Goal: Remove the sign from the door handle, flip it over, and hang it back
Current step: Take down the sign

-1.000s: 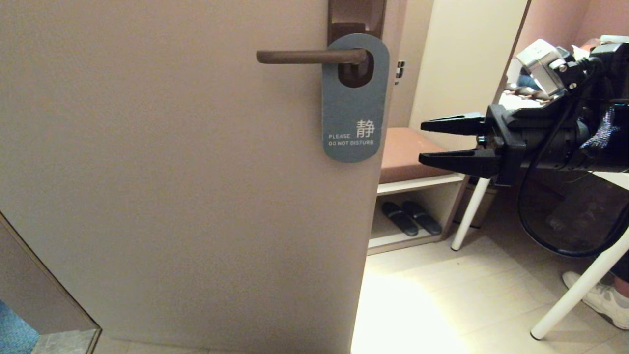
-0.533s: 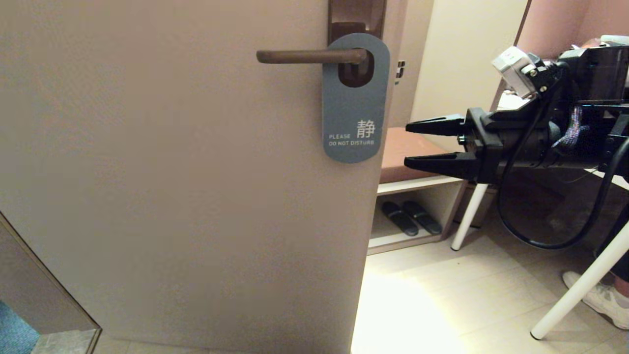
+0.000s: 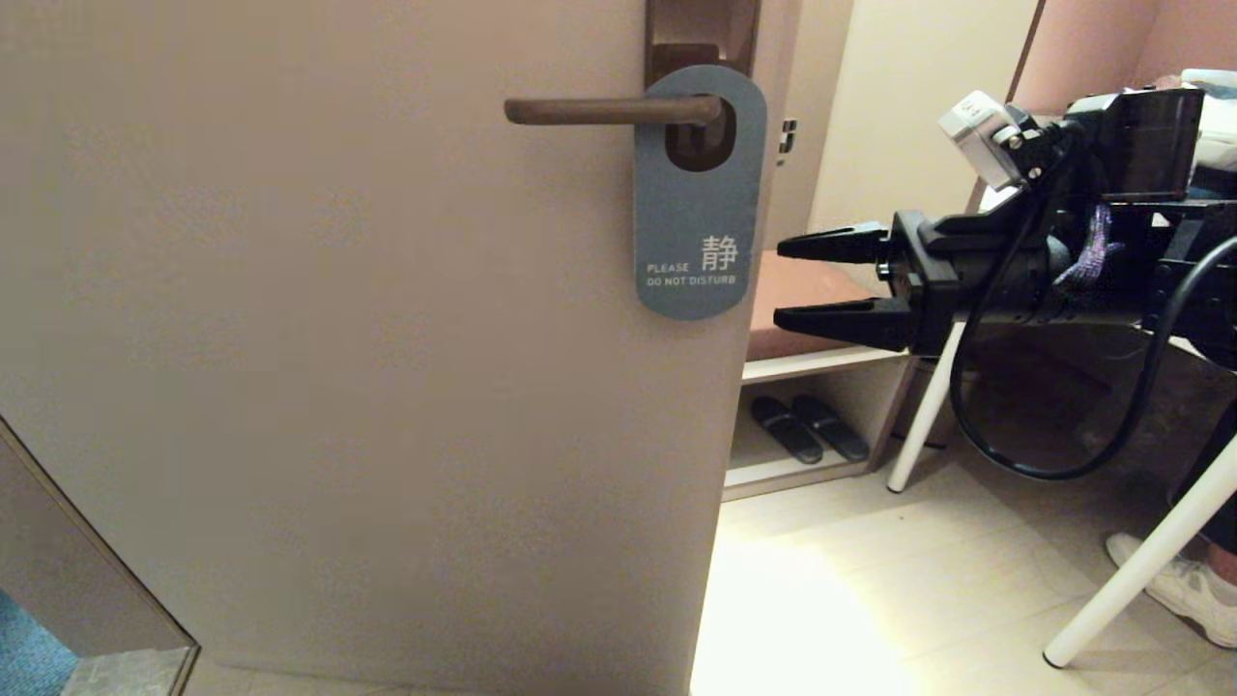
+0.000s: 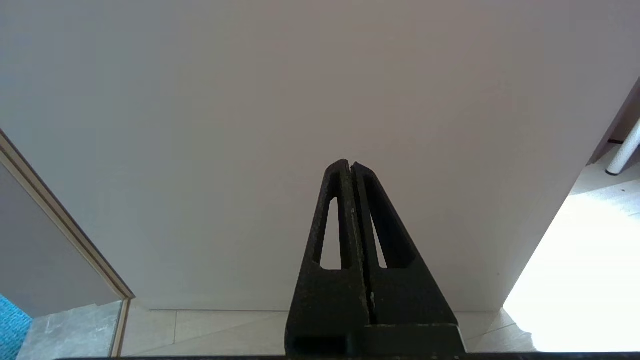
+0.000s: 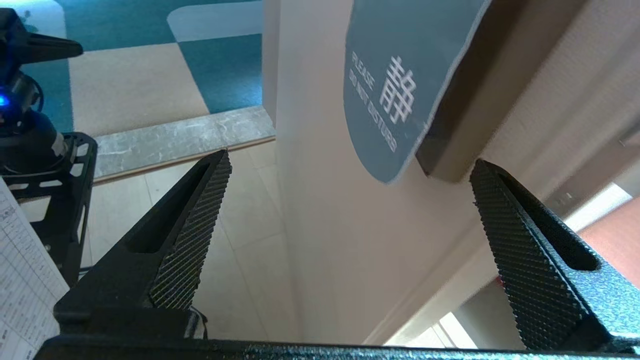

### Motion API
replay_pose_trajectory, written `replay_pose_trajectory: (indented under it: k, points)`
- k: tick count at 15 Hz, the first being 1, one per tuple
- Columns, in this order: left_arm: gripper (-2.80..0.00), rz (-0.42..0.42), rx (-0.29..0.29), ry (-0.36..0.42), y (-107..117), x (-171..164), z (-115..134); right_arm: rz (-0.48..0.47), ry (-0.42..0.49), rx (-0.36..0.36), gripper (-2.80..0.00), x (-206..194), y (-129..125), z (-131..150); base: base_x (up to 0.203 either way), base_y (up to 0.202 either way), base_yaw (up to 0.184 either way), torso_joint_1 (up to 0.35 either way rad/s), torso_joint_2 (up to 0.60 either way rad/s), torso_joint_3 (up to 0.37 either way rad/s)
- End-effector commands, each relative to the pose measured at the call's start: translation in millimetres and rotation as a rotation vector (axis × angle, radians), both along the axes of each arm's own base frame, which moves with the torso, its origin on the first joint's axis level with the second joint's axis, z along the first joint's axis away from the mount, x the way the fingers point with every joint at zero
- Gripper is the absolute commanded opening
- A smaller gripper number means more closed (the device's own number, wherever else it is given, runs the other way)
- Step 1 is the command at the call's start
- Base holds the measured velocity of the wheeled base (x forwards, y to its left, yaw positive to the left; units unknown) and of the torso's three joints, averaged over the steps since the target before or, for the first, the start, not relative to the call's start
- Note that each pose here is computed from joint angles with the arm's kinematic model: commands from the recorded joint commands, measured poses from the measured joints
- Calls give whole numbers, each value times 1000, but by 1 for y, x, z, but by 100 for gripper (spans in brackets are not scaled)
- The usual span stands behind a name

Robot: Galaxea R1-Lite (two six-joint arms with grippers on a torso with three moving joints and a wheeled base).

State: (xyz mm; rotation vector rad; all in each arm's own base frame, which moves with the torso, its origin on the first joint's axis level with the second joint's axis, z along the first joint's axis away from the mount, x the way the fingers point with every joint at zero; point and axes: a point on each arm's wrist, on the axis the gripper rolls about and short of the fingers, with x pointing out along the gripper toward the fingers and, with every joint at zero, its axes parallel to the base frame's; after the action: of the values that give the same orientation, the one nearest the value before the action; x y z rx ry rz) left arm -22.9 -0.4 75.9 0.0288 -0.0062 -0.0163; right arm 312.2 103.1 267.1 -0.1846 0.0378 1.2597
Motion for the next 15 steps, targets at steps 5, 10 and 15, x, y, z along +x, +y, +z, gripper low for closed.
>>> replay_pose_trajectory:
  k: [5,10,15]
  points:
    - [-280,0,0,1,0,0,0,37,-7,2,0,1,12,1,0,0,0,0,0,0]
    - [-280,0,0,1,0,0,0,46,-11,2,0,5,16,0,0,0,0,0,0,0]
    - [-280,0,0,1,0,0,0,48,-9,2,0,6,17,0,0,0,0,0,0,0]
